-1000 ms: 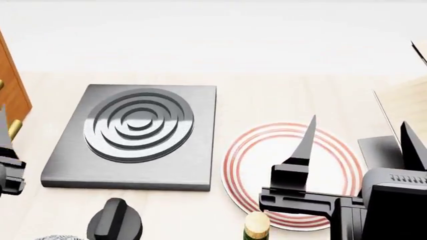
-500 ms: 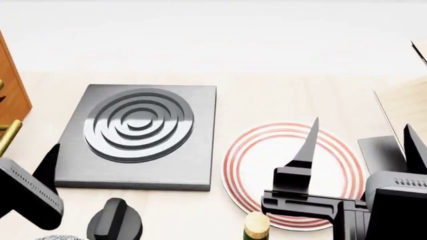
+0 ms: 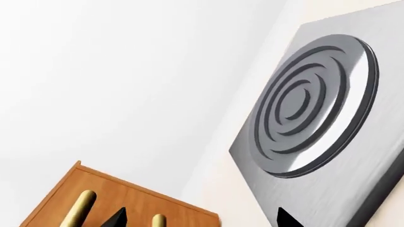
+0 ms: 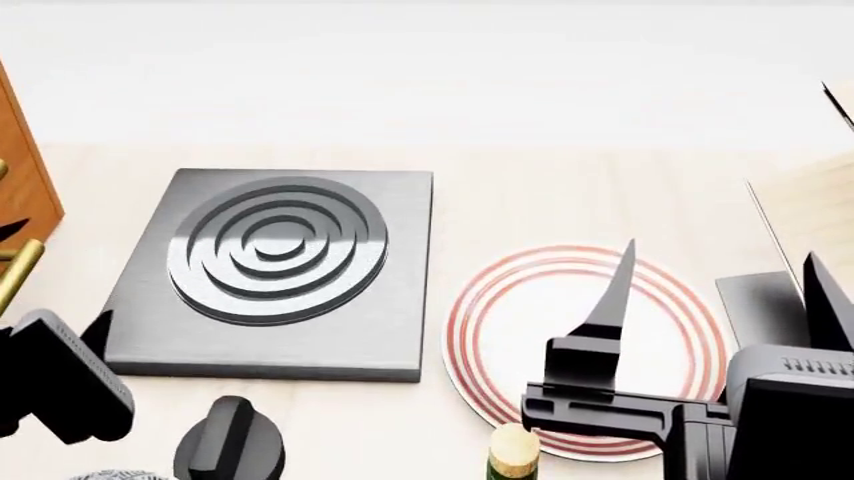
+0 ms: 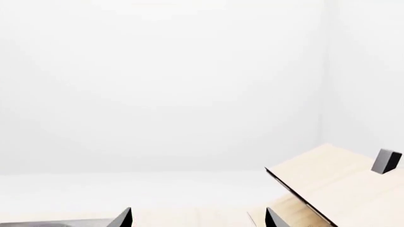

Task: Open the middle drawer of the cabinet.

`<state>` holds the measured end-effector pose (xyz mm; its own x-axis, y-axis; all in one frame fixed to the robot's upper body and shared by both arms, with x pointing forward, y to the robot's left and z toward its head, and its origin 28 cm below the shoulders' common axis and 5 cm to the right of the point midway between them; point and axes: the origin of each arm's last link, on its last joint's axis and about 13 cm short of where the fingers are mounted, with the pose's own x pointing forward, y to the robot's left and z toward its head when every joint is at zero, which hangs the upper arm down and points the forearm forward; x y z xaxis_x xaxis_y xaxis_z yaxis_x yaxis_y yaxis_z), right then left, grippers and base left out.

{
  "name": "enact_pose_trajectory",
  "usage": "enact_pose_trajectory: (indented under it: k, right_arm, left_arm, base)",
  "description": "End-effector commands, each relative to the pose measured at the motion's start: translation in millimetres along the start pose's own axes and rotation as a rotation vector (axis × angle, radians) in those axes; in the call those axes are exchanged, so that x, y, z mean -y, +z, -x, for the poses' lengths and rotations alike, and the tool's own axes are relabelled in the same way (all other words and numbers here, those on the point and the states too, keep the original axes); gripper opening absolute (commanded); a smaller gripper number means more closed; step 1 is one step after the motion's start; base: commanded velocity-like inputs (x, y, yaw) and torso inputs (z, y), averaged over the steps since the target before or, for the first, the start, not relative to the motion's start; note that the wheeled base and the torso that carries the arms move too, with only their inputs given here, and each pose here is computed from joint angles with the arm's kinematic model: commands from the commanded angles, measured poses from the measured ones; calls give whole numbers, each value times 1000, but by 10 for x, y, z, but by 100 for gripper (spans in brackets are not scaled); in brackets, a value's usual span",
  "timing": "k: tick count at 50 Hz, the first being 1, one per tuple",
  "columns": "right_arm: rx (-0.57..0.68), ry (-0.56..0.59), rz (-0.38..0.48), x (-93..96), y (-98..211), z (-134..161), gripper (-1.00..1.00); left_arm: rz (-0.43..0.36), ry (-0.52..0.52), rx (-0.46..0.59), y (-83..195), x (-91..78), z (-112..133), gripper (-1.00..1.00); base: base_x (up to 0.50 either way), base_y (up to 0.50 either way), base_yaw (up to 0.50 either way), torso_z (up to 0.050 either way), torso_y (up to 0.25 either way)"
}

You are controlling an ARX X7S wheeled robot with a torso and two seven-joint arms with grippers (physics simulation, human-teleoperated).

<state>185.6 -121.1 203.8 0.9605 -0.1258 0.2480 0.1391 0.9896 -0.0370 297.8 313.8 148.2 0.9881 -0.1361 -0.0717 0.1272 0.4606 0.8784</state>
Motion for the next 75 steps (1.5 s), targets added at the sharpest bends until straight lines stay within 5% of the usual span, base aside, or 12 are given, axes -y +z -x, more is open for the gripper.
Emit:
enact_pose_trajectory:
  k: [1,51,75]
  right_arm:
    - [-7,-1,-3,-1,-25,1,100]
    - [-21,-4,-11,12,-73,25,100]
    - [-29,-1,-22,15,-106,42,100]
  left_arm:
    - [0,0,-66,-115,20,-111,100]
    - [-34,116,-269,-524,-16,-451,100]
    - [-245,109,-296,-590,-77,-531,100]
  base:
    - [0,0,0,0,0]
    - [0,0,0,0,0]
    - [0,0,0,0,0]
